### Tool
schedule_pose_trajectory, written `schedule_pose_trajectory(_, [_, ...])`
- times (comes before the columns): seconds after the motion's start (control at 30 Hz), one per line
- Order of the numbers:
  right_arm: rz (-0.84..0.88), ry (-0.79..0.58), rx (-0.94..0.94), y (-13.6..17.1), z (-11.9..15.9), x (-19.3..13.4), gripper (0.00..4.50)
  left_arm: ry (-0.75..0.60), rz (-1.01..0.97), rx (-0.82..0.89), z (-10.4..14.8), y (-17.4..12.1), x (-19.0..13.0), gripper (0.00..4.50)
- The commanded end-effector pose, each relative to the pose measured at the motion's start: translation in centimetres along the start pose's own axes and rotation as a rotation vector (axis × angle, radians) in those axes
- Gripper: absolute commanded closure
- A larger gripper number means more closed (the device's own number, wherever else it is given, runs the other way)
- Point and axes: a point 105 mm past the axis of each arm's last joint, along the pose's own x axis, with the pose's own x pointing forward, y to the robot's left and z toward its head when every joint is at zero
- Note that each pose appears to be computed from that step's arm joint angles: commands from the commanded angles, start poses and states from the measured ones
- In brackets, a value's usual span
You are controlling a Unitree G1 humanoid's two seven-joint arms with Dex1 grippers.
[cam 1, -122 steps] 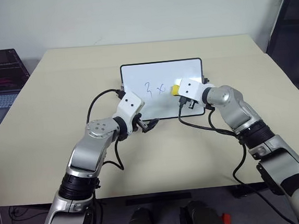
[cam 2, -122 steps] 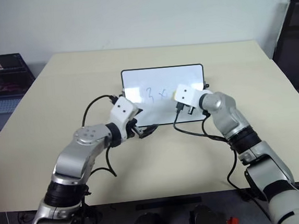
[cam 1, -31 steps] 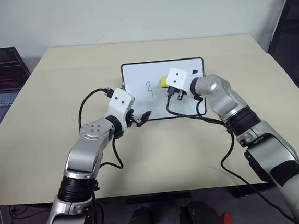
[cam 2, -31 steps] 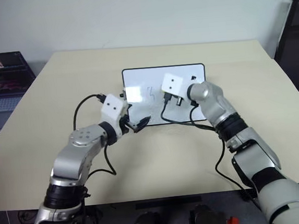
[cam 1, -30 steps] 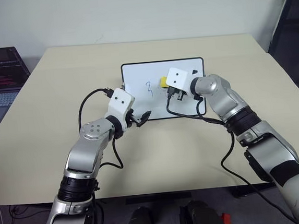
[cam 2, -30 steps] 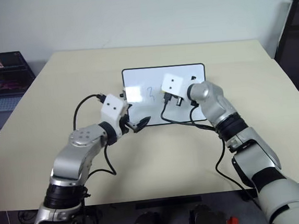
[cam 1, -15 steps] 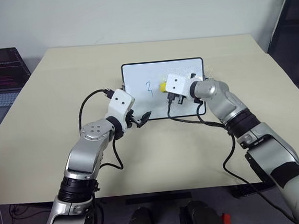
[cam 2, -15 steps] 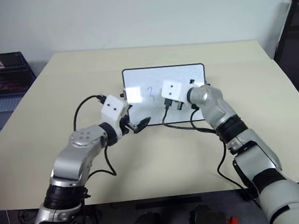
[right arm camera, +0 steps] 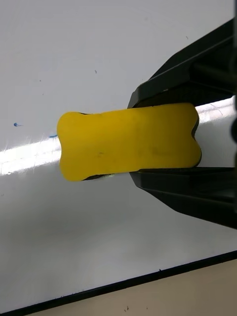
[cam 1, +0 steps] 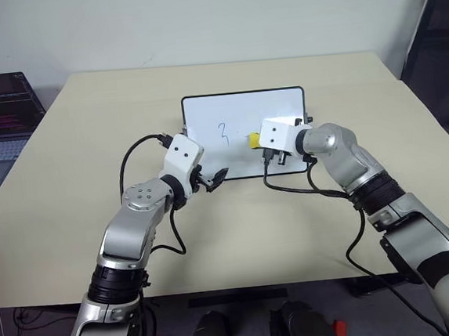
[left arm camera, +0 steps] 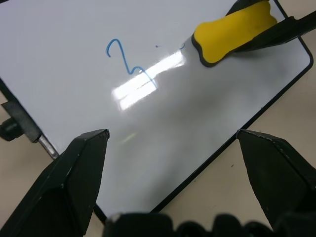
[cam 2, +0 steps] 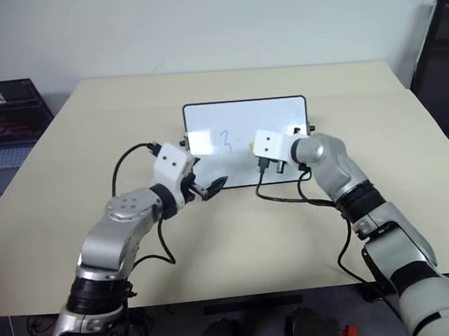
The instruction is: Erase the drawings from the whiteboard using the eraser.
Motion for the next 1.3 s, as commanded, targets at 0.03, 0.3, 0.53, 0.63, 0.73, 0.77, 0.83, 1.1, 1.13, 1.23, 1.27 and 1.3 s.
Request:
schedule_pose_trajectory(0.03, [-0.097, -0.019, -0.024, -2.2, 1.3, 0.1, 3.33, -0.049, 0.002, 0.031, 1.4, 0.0, -0.3, 0.00])
schedule_pose_trajectory(0.3, [-0.082, -0.052, -0.023, -2.0, 2.7, 1.1, 3.33, -0.043, 0.006, 0.028, 1.1, 0.1, -0.4, 0.00])
schedule_pose_trajectory(0.53, [-0.058, -0.058, -0.025, -1.7, 3.4, 2.0, 3.33, -0.033, 0.017, 0.027, 0.8, 0.6, -0.5, 0.00])
schedule_pose_trajectory(0.63, [-0.035, -0.034, -0.018, -1.4, 2.6, 1.9, 3.33, -0.033, 0.018, 0.028, 0.8, 0.6, -0.4, 0.00])
schedule_pose_trajectory(0.73, [-0.033, 0.002, 0.004, -1.4, 0.9, 1.4, 3.33, -0.034, 0.018, 0.027, 0.8, 0.5, -0.4, 0.00])
schedule_pose_trajectory(0.77, [-0.038, 0.015, 0.012, -1.6, 0.3, 1.1, 3.33, -0.035, 0.017, 0.026, 0.8, 0.4, -0.4, 0.00])
schedule_pose_trajectory(0.83, [-0.041, 0.031, 0.023, -1.8, -0.5, 0.6, 3.33, -0.035, 0.018, 0.024, 0.8, 0.4, -0.5, 0.00])
schedule_pose_trajectory(1.1, [-0.112, 0.156, 0.082, -3.8, -5.9, -2.5, 3.33, -0.031, 0.019, 0.018, 0.5, 0.7, -0.3, 0.00])
schedule_pose_trajectory(1.13, [-0.116, 0.162, 0.085, -3.9, -6.1, -2.7, 3.34, -0.031, 0.019, 0.017, 0.5, 0.7, -0.3, 0.00])
schedule_pose_trajectory(1.23, [-0.118, 0.168, 0.091, -4.0, -6.4, -2.9, 3.34, -0.031, 0.018, 0.017, 0.4, 0.7, -0.3, 0.00])
schedule_pose_trajectory(1.27, [-0.118, 0.161, 0.090, -4.0, -6.2, -2.9, 3.34, -0.031, 0.019, 0.017, 0.3, 0.7, -0.3, 0.00])
schedule_pose_trajectory(1.3, [-0.118, 0.156, 0.089, -3.9, -6.1, -2.9, 3.34, -0.030, 0.019, 0.017, 0.3, 0.7, -0.4, 0.00])
